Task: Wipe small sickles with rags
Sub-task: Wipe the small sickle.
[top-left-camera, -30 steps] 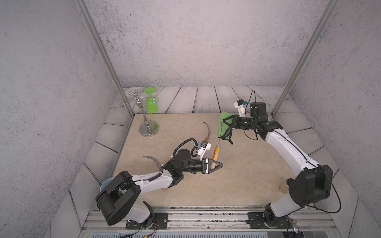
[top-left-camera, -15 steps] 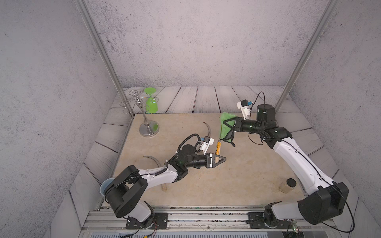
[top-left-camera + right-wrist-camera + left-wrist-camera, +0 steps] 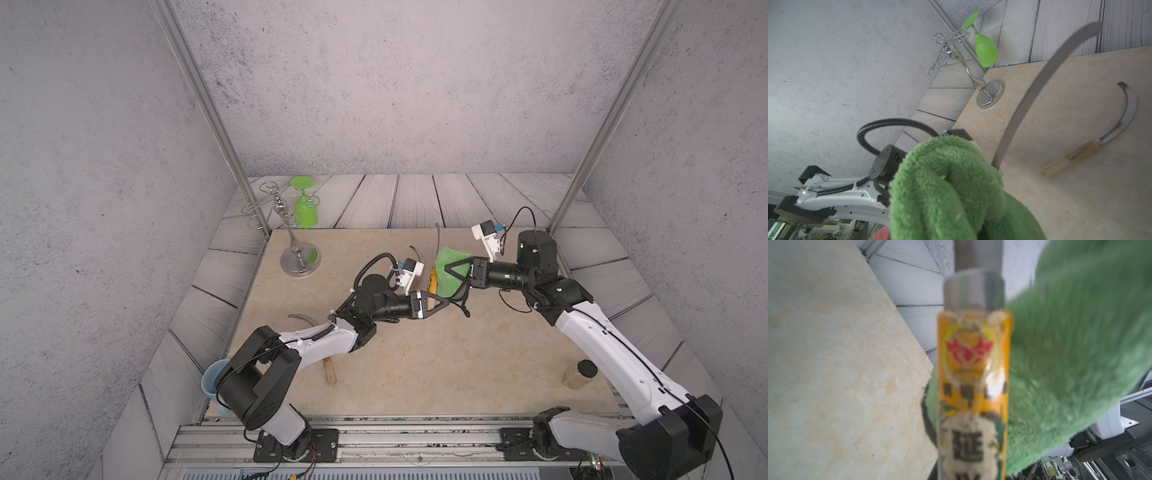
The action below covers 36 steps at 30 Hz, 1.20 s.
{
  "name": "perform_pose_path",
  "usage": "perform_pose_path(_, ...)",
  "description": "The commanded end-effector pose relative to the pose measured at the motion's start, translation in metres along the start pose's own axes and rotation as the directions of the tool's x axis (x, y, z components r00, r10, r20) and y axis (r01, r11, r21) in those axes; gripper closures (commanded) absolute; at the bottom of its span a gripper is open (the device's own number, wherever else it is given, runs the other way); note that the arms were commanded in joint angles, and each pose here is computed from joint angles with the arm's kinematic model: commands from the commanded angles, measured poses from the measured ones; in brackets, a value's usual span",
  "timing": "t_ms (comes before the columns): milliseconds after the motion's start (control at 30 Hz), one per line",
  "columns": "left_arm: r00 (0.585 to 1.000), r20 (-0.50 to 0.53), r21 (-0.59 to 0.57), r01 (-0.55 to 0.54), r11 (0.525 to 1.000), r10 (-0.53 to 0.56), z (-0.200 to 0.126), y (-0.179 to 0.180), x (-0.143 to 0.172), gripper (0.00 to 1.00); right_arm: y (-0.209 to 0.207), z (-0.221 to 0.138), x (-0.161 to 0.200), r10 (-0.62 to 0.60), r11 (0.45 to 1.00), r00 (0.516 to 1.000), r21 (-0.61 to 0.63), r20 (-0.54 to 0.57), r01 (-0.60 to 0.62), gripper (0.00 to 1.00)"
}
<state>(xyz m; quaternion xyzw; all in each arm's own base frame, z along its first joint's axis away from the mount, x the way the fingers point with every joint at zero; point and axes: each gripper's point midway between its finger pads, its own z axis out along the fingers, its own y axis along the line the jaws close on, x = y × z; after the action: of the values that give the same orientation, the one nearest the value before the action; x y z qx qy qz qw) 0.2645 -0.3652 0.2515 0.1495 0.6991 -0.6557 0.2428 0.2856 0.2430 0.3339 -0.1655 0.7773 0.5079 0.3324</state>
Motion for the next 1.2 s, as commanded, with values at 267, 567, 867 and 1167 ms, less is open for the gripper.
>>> perform_pose_path(267, 0.999, 0.006, 0.033, -0.036, 0.999, 0.036, -0.022, -0.011, 0.007, 1.0, -0.048, -0.037, 0.006, -0.048, 0.923, 0.999, 0.381, -0.019, 0.051, 0.81)
perform_pose_path(567, 0.998, -0.056, 0.075, -0.024, 0.997, 0.028, -0.015, -0.028, 0.047, 1.0, -0.088, -0.017, -0.044, -0.034, 0.891, 0.999, 0.453, 0.003, 0.029, 0.81)
perform_pose_path(867, 0.996, -0.085, 0.142, -0.006, 0.99, 0.019, -0.001, -0.05, 0.069, 1.0, -0.092, 0.016, -0.076, -0.044, 0.928, 0.999, 0.369, -0.009, 0.044, 0.81)
perform_pose_path(1167, 0.995, -0.087, 0.222, 0.066, 0.973, -0.048, 0.014, -0.048, 0.073, 1.0, -0.072, 0.028, -0.068, -0.032, 0.977, 0.999, 0.213, 0.001, 0.031, 0.8)
